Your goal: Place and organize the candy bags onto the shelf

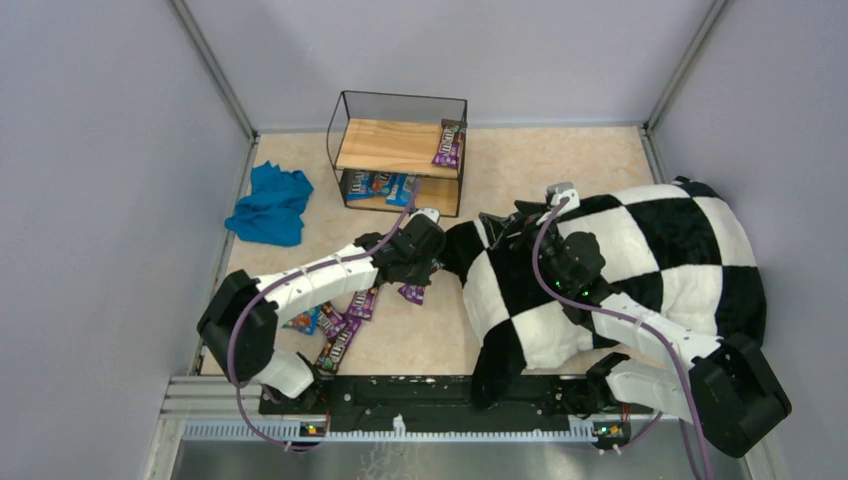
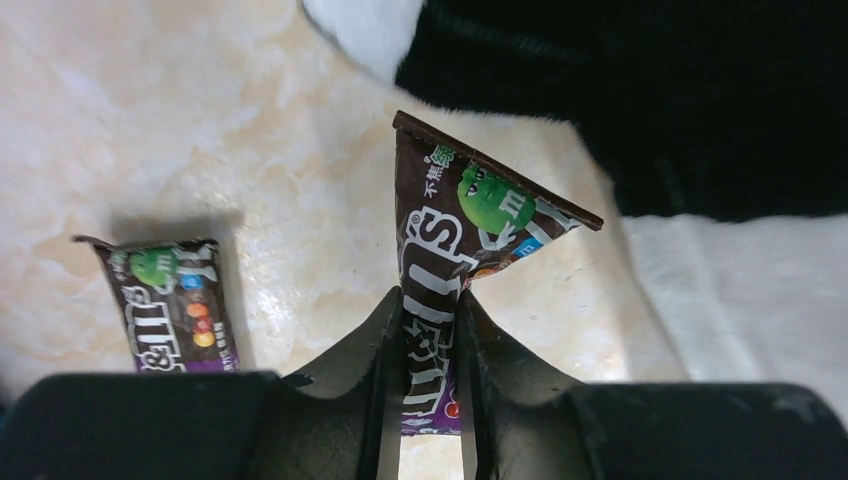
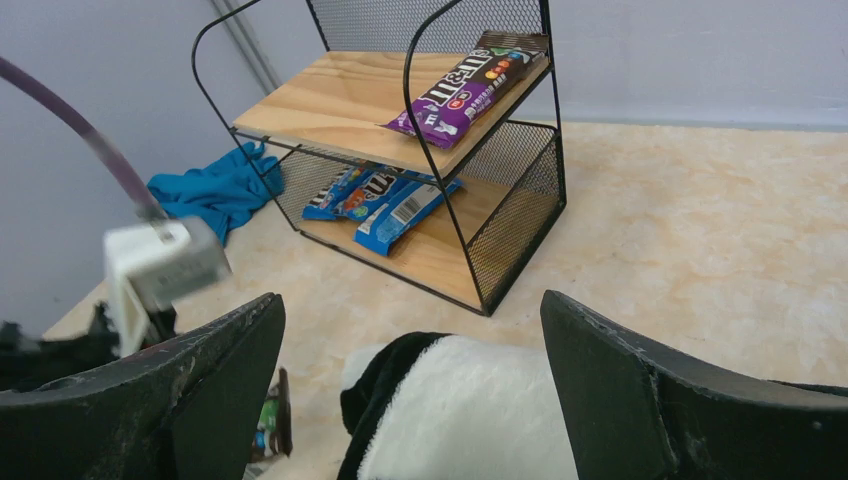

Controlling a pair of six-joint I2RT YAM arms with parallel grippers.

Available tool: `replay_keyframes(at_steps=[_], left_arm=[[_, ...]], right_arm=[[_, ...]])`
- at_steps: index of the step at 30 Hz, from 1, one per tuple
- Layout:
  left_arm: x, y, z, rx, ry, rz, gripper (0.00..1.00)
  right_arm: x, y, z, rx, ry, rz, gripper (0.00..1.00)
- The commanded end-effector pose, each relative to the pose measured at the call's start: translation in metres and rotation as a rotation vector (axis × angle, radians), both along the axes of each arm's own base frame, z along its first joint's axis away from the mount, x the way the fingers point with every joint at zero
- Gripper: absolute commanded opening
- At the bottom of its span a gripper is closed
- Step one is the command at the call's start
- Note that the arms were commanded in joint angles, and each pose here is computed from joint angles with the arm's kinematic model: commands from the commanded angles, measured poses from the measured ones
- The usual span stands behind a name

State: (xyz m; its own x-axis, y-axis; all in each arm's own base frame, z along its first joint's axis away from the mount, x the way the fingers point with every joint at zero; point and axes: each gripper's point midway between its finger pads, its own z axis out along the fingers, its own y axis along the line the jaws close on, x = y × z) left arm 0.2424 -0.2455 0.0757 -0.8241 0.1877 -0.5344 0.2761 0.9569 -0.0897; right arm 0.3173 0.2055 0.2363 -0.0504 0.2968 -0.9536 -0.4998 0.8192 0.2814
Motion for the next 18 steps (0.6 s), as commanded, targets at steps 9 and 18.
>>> replay_keyframes(at_steps=[9,18], left_arm=[[0.112,0.0,0.209,-0.209,-0.413,0.077,0.34],[0.123,-0.014,0.178,-0.263,-0.289,-0.01,0.49]], right_arm=[[-0.002,-0.011,0.024,0.049,-0.076,-0.039,0.99],[0.004,-0.01,0.018,0.02,-0.06,-0.047,0.99]])
